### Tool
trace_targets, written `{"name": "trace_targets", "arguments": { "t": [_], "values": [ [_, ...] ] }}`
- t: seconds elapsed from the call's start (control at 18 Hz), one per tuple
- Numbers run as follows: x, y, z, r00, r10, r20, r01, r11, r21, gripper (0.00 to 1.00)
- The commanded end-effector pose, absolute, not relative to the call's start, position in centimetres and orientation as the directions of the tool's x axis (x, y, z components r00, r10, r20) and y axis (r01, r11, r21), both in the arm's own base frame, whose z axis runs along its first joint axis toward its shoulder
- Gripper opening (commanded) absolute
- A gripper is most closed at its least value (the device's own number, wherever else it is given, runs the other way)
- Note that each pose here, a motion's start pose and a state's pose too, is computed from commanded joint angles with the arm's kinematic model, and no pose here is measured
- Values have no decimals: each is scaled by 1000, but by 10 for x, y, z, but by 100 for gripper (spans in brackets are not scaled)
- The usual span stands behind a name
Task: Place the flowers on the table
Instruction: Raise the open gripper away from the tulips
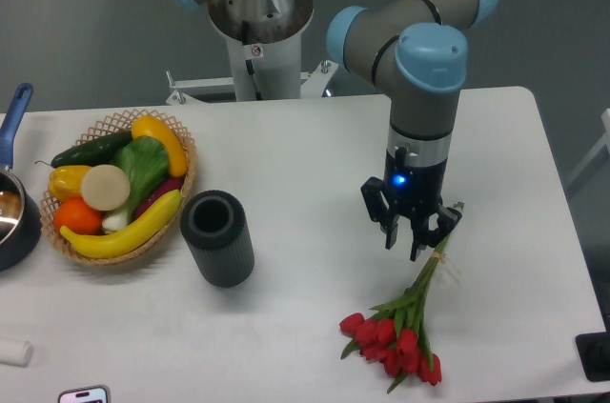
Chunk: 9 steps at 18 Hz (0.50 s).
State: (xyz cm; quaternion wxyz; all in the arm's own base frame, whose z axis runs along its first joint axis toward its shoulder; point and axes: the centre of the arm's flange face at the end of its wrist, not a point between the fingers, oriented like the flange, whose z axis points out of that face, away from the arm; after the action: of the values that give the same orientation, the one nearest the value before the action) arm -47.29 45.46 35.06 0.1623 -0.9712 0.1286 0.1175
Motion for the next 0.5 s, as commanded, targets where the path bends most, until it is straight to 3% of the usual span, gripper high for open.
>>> {"name": "trace_targets", "arguments": {
  "t": [0.22,0.5],
  "values": [
    [-483,447,359,923,-212,-320,-281,-941,-187,100],
    [-494,431,359,844,-405,-352,-425,-905,22,100]
  ]
}}
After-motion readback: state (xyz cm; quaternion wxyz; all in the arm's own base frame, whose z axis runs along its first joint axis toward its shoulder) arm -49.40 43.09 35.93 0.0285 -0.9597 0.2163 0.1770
